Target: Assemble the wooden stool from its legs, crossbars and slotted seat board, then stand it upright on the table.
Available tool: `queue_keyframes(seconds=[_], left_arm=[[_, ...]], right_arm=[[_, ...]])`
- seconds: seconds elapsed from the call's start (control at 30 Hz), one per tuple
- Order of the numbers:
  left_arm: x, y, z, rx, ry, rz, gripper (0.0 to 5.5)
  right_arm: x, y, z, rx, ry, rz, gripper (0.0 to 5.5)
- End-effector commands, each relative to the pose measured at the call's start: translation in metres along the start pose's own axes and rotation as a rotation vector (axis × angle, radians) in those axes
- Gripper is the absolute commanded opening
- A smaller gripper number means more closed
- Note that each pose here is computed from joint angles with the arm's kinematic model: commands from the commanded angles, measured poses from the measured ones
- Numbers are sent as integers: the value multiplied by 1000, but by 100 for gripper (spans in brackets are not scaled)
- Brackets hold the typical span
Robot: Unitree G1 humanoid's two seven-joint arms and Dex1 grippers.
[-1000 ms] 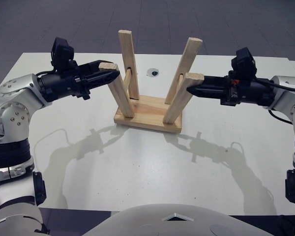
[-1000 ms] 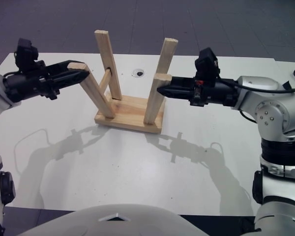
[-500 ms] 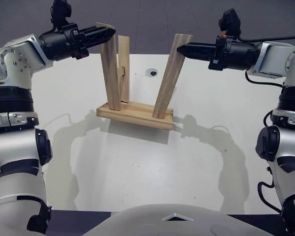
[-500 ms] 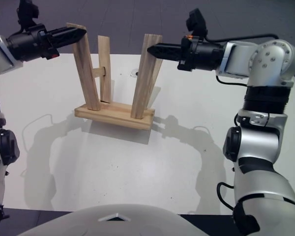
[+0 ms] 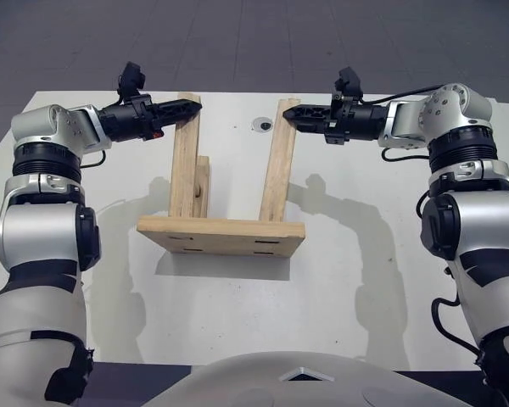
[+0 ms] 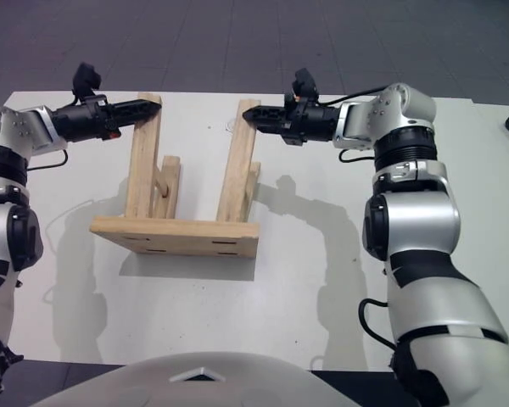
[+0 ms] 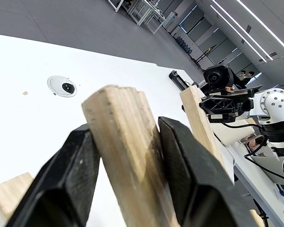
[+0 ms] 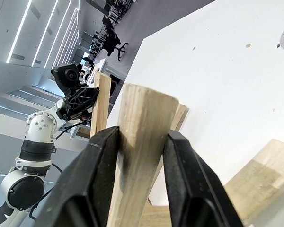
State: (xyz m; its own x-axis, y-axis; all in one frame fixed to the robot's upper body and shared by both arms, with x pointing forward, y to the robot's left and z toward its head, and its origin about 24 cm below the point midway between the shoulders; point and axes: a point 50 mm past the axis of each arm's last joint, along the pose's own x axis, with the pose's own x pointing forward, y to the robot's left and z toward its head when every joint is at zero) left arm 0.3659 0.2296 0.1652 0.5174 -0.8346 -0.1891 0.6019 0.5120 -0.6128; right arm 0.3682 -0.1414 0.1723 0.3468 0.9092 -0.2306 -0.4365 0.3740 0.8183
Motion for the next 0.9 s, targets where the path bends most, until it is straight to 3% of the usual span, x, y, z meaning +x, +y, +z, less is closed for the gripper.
queue_keyframes(seconds=[0.03,0.3,0.63,0.8,0.9], left_arm=[[48,6,-60,-14,233,-67,224],[39,20,-61,-17,160,39,362],[24,16,-36,-43,-15,-17,529],[18,14,-28,-36,-58,-39,540],[13,13,-21,-27,-96,-36,540]], right_arm=[[34,-11,-21,-102,203,-210,208],[36,-19,-24,-86,192,-213,324],[22,-21,-18,-69,102,-142,474],[18,-24,-16,-51,68,-145,538],[16,-25,-15,-47,43,-138,538]])
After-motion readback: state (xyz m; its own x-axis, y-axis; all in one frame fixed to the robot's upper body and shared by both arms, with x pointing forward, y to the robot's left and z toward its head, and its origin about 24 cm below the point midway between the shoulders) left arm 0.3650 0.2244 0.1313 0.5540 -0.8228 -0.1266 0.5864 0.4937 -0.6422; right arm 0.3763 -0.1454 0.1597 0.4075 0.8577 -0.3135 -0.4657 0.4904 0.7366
